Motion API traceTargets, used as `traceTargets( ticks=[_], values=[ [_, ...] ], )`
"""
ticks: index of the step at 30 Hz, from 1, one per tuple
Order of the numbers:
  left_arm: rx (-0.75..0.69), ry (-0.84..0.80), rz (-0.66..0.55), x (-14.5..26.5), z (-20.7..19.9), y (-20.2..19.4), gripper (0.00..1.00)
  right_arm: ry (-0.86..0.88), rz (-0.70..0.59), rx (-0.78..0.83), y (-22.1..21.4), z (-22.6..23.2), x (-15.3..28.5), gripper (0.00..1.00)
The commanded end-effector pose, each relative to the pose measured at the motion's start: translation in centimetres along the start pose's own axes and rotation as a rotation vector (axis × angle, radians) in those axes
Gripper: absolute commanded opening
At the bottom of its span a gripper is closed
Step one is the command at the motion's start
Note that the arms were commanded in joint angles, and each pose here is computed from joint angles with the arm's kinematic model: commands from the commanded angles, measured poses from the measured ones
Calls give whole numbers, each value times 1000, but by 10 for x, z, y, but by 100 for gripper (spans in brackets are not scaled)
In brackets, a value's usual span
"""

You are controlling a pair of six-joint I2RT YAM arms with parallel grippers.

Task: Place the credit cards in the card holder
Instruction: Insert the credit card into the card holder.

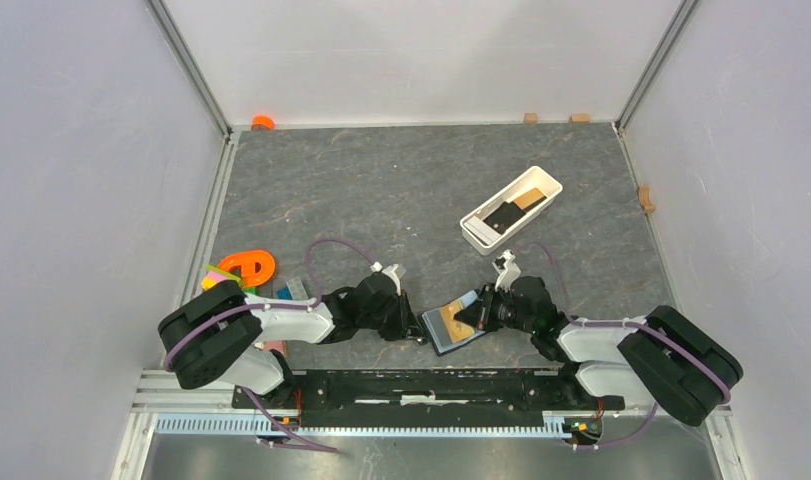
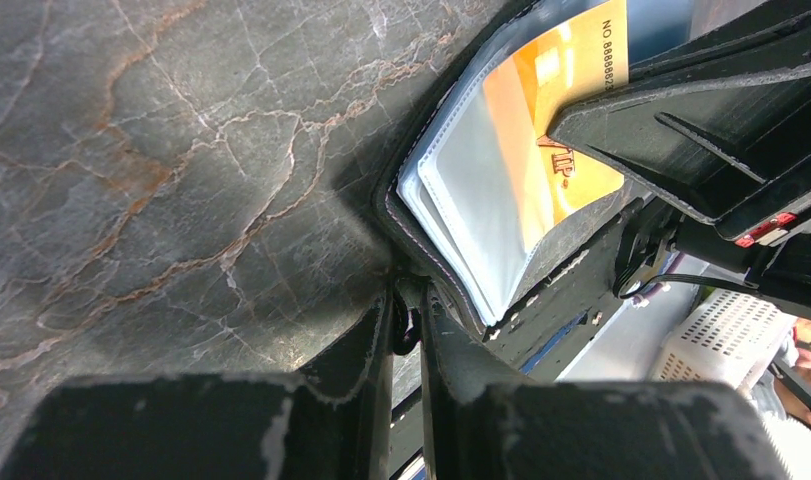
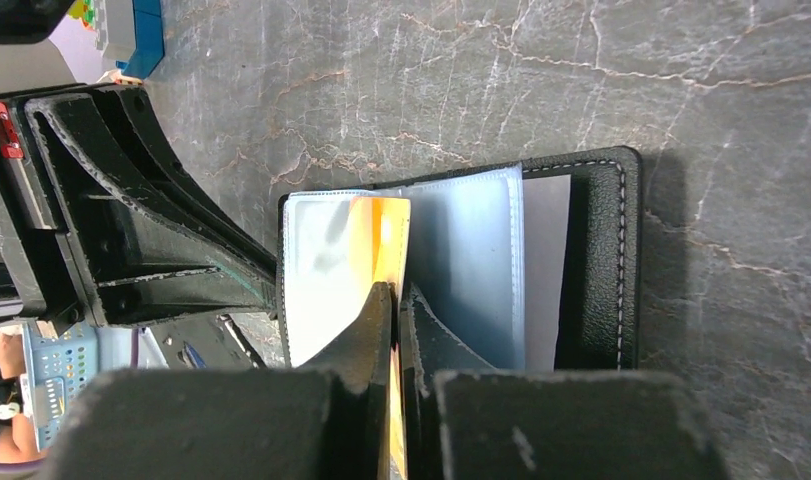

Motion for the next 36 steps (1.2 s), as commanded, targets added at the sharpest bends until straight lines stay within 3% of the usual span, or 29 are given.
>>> traceTargets(
  ticks=[1,7,23,36],
  values=[
    [19,32,-52,-6,7,4,2,-201,346,10,-78,-52,30,5],
    [20,21,-46,-7,4,5,2,-209,341,63,-71,-45,23,12],
    [18,24,-56,-4,4,7,2,-306,222,323,-8,-21,27,42],
    [14,22,-51,-3,4,6,2,-286,131,385,15,-5,32,73]
  ],
)
Point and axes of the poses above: each gripper's point midway between its finger pads, its own x axis back along the fingers, its own z axis along the line the jaws close on, y = z × x, the point moved 3 cm from there along x, back along the fingers, and after that the axes turned 1 degree about -x, right-handed, at the moved point
